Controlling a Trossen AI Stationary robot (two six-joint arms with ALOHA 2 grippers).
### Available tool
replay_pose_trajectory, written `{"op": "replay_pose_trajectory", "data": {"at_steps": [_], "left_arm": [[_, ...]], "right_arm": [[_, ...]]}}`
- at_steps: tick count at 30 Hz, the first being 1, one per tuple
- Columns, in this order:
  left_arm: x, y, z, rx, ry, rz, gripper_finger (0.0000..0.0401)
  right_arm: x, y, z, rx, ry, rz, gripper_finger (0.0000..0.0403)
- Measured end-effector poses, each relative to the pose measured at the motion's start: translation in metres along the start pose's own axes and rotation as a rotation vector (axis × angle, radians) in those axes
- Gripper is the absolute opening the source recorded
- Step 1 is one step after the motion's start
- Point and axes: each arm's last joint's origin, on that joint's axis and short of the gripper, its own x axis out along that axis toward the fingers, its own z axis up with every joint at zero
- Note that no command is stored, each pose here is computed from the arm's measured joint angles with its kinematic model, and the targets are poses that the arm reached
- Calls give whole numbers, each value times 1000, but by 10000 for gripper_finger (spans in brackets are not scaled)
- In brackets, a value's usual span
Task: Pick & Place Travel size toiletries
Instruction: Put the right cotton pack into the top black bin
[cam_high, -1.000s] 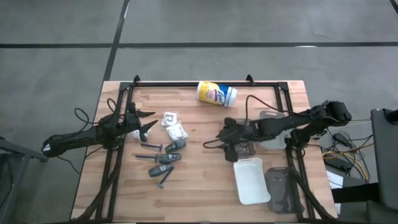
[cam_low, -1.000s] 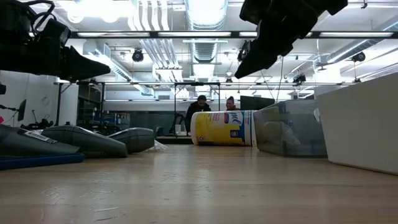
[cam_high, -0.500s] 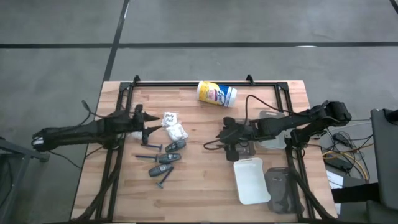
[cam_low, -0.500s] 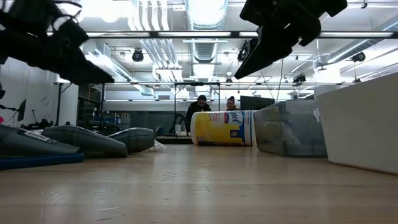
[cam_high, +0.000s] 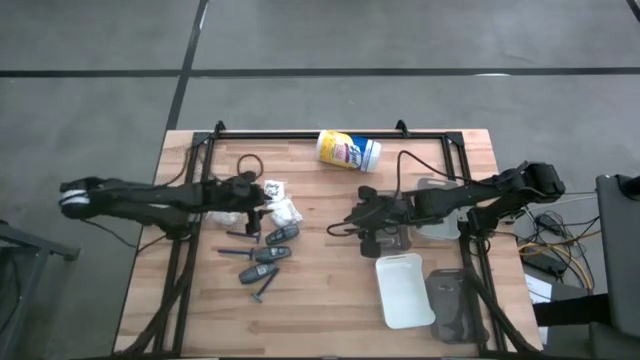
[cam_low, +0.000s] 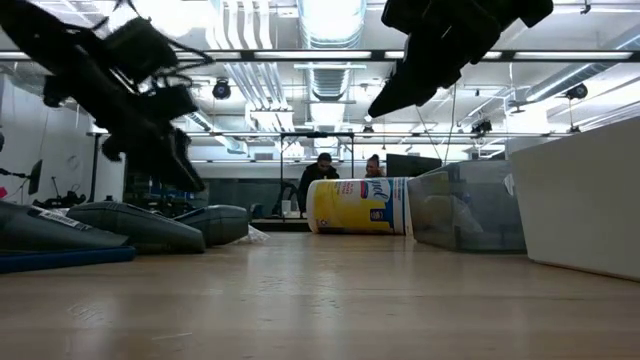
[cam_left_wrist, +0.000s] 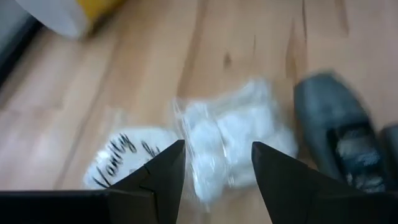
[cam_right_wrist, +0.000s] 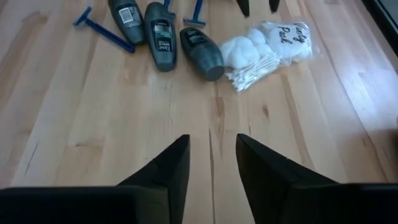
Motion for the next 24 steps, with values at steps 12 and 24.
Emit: {"op": "replay_pose_trajectory", "data": {"at_steps": [12, 24], "left_arm": [[42, -2, 7, 52, 117, -22, 191], [58, -5, 1, 52, 155, -36, 161]], "right_arm": [[0, 0, 0, -7, 0, 0, 77], [0, 0, 0, -6, -2, 1, 44]]}}
